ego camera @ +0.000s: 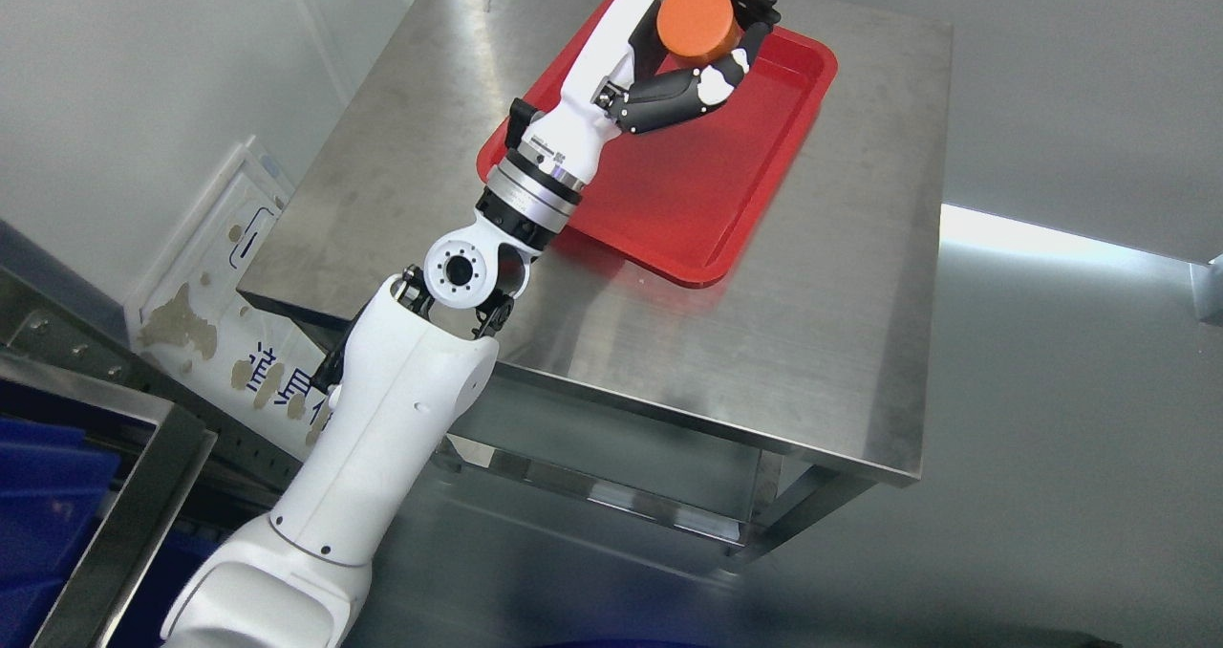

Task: Grab orange capacitor from left shelf to right desk
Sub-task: 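Move the left hand over the red tray and lower the capacitor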

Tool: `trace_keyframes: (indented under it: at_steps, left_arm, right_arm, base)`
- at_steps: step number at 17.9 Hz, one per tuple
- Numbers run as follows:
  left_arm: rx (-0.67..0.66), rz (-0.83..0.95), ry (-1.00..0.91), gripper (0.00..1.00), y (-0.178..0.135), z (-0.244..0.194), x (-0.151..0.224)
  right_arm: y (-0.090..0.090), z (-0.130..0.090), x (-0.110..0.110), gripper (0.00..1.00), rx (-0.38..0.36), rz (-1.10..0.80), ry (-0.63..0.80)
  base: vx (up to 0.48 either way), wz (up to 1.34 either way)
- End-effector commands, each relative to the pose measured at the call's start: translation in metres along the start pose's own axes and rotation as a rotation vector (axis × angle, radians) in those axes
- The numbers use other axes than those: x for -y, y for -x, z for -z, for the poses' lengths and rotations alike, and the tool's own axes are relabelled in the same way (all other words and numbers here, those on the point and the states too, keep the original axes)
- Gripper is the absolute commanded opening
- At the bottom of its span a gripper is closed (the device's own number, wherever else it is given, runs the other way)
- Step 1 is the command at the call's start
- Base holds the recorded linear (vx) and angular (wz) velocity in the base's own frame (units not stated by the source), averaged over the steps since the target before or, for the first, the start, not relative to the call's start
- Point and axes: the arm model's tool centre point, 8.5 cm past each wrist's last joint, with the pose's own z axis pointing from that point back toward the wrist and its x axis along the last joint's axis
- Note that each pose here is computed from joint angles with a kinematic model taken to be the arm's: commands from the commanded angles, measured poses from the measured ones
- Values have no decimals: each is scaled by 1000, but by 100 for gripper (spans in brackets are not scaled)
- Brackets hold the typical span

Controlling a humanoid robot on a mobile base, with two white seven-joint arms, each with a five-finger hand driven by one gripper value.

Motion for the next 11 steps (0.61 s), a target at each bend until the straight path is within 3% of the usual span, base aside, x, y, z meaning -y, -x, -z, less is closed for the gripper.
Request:
trace_keyframes:
  at_steps: [1, 7, 11]
  left_arm:
    - [-300, 77, -13, 4, 68, 11, -36]
    - [-516, 107, -70, 6, 125, -21, -57]
    - [-552, 110, -115, 12, 134, -32, -65]
  right_arm:
    - [9, 1, 12, 100, -6, 3, 19]
    - [9, 1, 12, 100, -6, 3, 19]
    - [9, 1, 12, 100, -6, 3, 19]
  base:
    - [168, -57]
    - [111, -68]
    - [51, 0]
